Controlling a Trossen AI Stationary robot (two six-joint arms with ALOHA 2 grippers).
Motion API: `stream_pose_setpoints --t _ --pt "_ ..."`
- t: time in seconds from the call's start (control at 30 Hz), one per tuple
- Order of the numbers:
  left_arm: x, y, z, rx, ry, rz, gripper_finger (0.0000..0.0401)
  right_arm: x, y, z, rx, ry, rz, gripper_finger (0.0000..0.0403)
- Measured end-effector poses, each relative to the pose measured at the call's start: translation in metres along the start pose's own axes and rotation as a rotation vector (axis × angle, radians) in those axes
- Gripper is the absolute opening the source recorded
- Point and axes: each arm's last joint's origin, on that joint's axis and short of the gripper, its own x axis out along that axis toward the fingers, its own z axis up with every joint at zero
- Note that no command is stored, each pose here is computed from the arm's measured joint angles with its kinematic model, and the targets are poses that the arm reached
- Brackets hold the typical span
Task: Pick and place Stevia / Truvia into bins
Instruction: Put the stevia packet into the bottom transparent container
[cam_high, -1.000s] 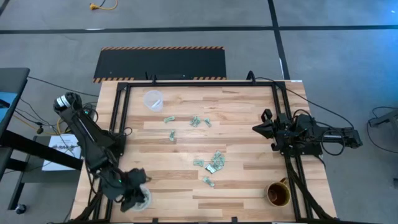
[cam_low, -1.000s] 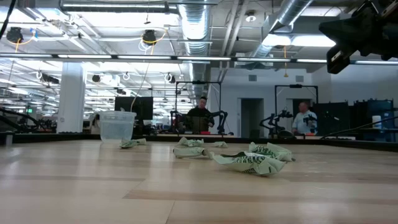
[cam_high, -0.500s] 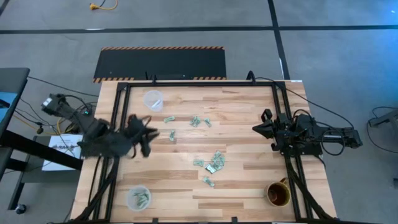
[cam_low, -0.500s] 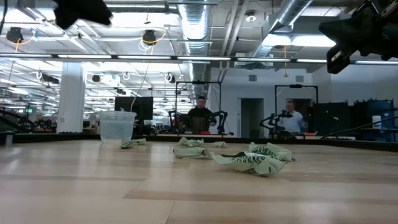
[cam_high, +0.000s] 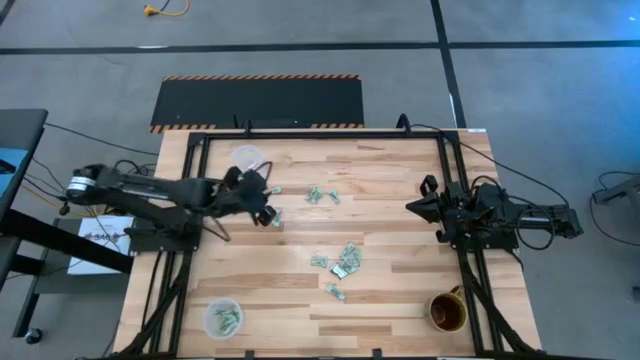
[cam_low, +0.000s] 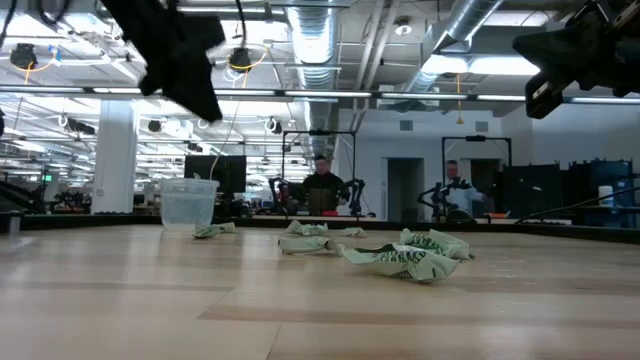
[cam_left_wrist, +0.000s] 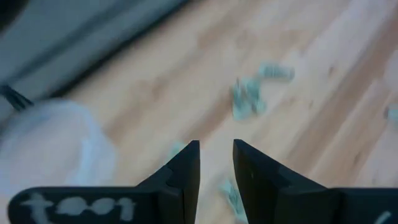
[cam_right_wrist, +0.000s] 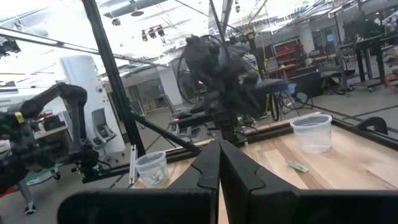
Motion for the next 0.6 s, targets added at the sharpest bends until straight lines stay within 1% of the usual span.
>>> stream_pose_setpoints --t 0.1,0.27,0.4,0.5,0.6 --pt "0.024 -0.005 -0.005 -0.01 0.114 -0.01 0.0084 0.0 0.0 0.0 0.0 0.0 0.0 0.0" --pt "0.059 -0.012 -0.012 0.01 0.215 0.006 0.0085 0.0 0.0 0.0 0.0 0.0 0.0 0.0" --pt "0.078 -0.014 -0.021 0.056 0.347 -0.051 0.0085 0.0 0.0 0.0 0.0 0.0 0.0 0.0" --pt "0.09 -0.012 -0.025 0.039 0.41 -0.054 0.0085 0.0 0.0 0.0 0.0 0.0 0.0 0.0" --pt "0.098 -0.01 -0.028 0.031 0.441 -0.041 0.0085 0.0 0.0 0.0 0.0 0.0 0.0 0.0"
